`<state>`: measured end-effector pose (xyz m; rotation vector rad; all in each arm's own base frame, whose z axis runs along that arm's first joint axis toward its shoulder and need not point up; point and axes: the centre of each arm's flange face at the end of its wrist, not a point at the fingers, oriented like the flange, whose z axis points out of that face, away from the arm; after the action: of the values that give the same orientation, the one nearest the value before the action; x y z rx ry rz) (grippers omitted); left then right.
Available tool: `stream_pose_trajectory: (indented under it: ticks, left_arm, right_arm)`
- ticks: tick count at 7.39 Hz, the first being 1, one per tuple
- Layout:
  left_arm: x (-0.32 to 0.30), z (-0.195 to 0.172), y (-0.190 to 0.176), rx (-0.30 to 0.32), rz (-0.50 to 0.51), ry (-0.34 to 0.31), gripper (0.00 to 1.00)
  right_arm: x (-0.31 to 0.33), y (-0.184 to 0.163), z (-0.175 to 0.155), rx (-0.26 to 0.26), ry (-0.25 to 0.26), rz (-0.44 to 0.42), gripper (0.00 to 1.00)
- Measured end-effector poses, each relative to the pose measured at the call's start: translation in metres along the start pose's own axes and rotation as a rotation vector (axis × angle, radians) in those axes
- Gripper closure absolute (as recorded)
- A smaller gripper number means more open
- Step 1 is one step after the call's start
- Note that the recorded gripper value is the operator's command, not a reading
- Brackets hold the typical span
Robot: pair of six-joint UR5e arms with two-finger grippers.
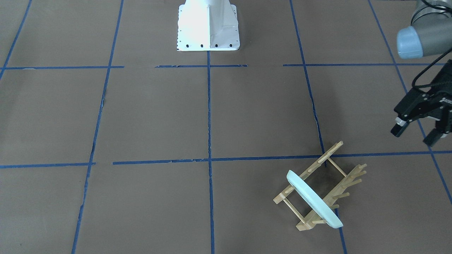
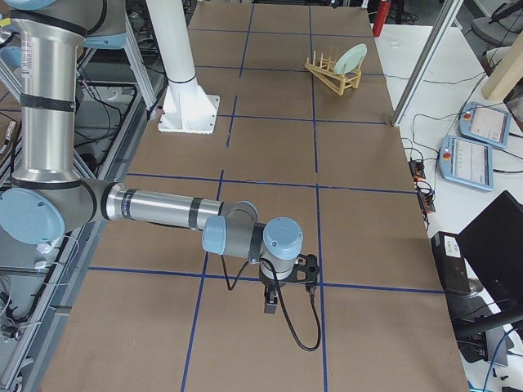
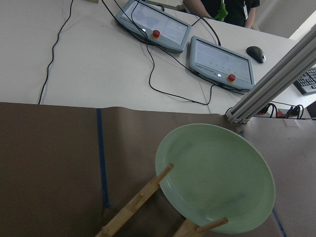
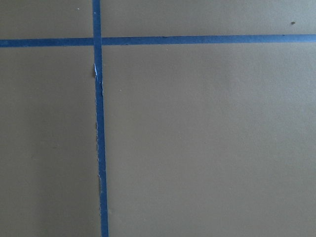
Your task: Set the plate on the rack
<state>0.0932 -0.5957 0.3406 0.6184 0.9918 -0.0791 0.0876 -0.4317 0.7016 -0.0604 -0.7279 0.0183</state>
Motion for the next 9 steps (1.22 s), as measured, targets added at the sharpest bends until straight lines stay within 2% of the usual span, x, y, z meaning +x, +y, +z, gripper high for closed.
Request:
stream_pose_trajectory:
  ticks: [2,3,5,6,9]
  left_arm:
    - [-0.041,-0.012,-0.002,-0.102,0.146,-0.113,0.00]
    - [-0.075,-0.018,0.005,-0.140,0.163,-0.155,0.00]
    - [-0.160,-0.030,0.029,-0.254,0.107,-0.206,0.00]
    - [-0.198,-0.032,0.051,-0.320,0.052,-0.216,0.00]
    - [-0.297,-0.034,0.171,-0.509,-0.019,-0.229,0.00]
  right_arm:
    - [0.000,0.000,0.000,0.000,0.000,0.000,0.00]
    - [0.000,0.000,0.000,0.000,0.000,0.000,0.00]
    - [0.000,0.000,0.000,0.000,0.000,0.000,0.00]
    - [0.000,0.000,0.000,0.000,0.000,0.000,0.00]
    - [0.000,0.000,0.000,0.000,0.000,0.000,0.00]
